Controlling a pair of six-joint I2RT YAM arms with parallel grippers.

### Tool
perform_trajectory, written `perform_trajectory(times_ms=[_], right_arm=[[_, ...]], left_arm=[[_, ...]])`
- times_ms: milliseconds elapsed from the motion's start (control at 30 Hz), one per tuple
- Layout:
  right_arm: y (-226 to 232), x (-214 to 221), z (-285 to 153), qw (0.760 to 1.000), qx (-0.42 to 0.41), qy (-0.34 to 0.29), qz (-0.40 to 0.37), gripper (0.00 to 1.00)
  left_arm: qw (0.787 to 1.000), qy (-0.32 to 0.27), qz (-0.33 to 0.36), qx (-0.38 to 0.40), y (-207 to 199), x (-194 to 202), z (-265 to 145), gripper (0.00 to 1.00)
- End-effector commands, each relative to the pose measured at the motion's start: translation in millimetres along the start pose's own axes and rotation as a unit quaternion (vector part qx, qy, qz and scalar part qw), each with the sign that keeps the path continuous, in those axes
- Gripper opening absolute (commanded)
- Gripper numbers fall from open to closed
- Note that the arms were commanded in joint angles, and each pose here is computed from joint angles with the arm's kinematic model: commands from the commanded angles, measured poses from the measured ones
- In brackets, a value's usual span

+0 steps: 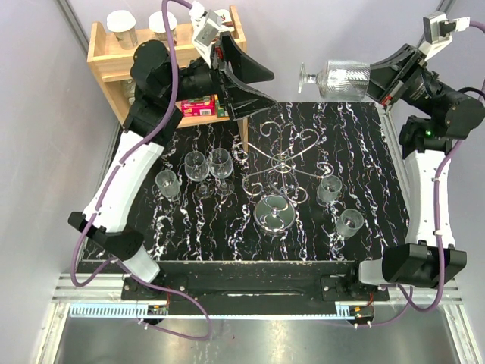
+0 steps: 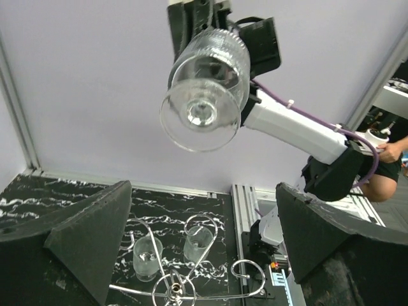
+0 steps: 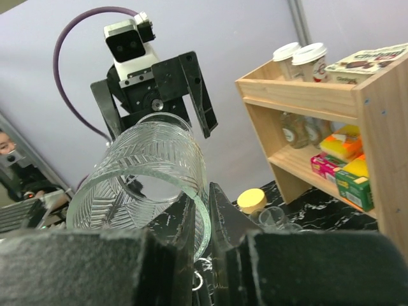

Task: Place the wine glass upside down on the wine glass rack
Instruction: Adjust the wine glass.

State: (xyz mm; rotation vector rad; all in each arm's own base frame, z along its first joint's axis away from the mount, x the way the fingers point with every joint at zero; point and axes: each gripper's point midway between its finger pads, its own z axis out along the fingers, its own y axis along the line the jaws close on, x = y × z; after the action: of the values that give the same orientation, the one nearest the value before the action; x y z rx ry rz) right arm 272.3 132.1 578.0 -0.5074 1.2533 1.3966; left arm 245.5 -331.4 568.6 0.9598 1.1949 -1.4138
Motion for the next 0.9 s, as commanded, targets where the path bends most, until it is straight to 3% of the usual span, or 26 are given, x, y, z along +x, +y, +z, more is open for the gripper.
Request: perform_trajectory(times_ms=[0,133,233,367,500,767,867], right_arm=[[39.8,-3.5,6.0,0.998,-0.054,-0.022,-0.025,0.00],[45.6,-14.8,7.5,0.995,-0.080,-0.059,-0.020,0.00],[49.9,-27.1,10.7,0.992,-0.095,-0.077,-0.024,0.00],[55.8,-45.8,19.5,0.989,-0.104,-0.095,-0.038,0.00],[59.1,-67.2,23.8,0.980,-0.126,-0.147,-0.036,0.00],[55.9,-75.6,33.8,0.971,-0.161,-0.177,-0.015,0.00],[55.5,-79.0,32.6,0.968,-0.167,-0.186,0.003,0.00]], left_arm=[[0.996,-0.044,0.020,0.071,-27.2,-19.2,3.1,0.99],[0.986,-0.092,-0.014,0.135,-40.7,-24.1,3.4,0.99],[0.983,-0.116,-0.039,0.139,-36.4,-27.9,5.7,0.99],[0.988,-0.105,-0.012,0.116,-30.8,-30.9,13.2,0.99],[0.977,-0.176,0.015,0.116,-32.3,-55.8,16.1,0.99],[0.961,-0.221,0.106,0.125,-59.0,-86.5,49.7,0.99],[0.958,-0.233,0.129,0.107,-50.1,-88.5,62.8,0.99]])
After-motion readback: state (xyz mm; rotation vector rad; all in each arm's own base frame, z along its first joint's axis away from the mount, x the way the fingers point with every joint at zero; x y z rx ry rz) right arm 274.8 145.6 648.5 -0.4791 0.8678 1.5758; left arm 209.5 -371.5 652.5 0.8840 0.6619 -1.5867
